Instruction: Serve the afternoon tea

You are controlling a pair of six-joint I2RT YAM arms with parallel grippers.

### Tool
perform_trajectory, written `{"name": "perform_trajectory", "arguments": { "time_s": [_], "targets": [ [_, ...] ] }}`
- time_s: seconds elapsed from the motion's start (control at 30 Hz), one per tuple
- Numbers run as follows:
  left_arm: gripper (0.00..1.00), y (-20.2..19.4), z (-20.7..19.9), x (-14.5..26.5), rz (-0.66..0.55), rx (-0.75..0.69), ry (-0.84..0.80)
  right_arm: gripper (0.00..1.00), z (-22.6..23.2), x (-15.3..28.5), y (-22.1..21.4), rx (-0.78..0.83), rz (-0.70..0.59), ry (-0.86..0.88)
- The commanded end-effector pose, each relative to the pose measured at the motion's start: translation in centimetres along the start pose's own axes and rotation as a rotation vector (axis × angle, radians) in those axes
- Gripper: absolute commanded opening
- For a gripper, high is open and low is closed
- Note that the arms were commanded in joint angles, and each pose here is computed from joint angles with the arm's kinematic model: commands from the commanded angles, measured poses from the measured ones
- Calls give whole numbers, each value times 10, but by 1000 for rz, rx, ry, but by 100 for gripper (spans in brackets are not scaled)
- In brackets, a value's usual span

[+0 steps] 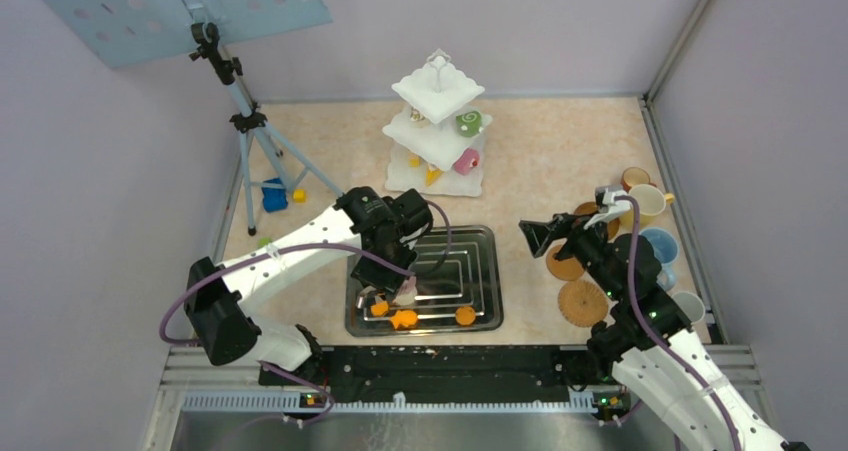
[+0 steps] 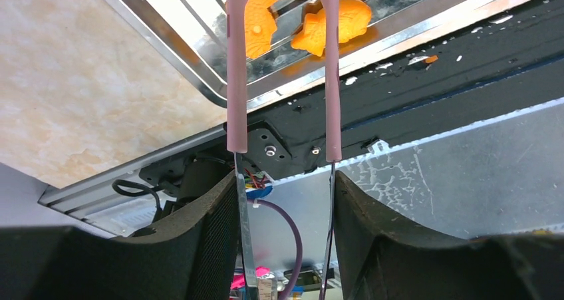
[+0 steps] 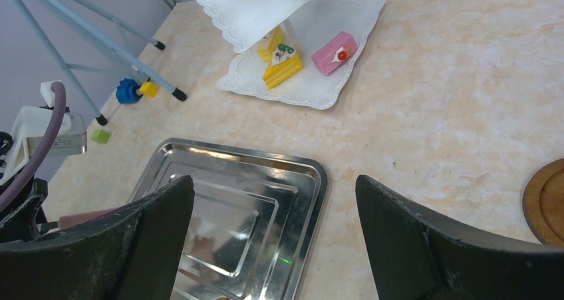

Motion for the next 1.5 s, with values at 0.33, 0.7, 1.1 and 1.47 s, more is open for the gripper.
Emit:
{"name": "perform_trajectory", "arguments": {
  "time_s": [0.33, 0.7, 1.1, 1.47],
  "targets": [
    [56, -2, 12, 6, -36, 1, 58, 90, 5, -4, 4, 1, -25, 27],
    [58, -6, 8, -5, 15, -16, 34, 90, 5, -2, 4, -4, -29, 30],
    [59, -1, -5, 4, -17, -24, -50, 90, 4, -2, 1, -8, -23, 27],
    [59, 0, -6, 12, -34, -36, -63, 90, 5, -3, 2, -12, -27, 28]
  ]
}}
Point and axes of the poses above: each gripper's point midway between its finger pads, its own x axis back along the fingers, its own z axis along the line the jaws close on, y = z × x, the point moved 3 cm from there along x, back along the fingers, and after that the axes turned 2 degrees about x, right-handed, at the moved point
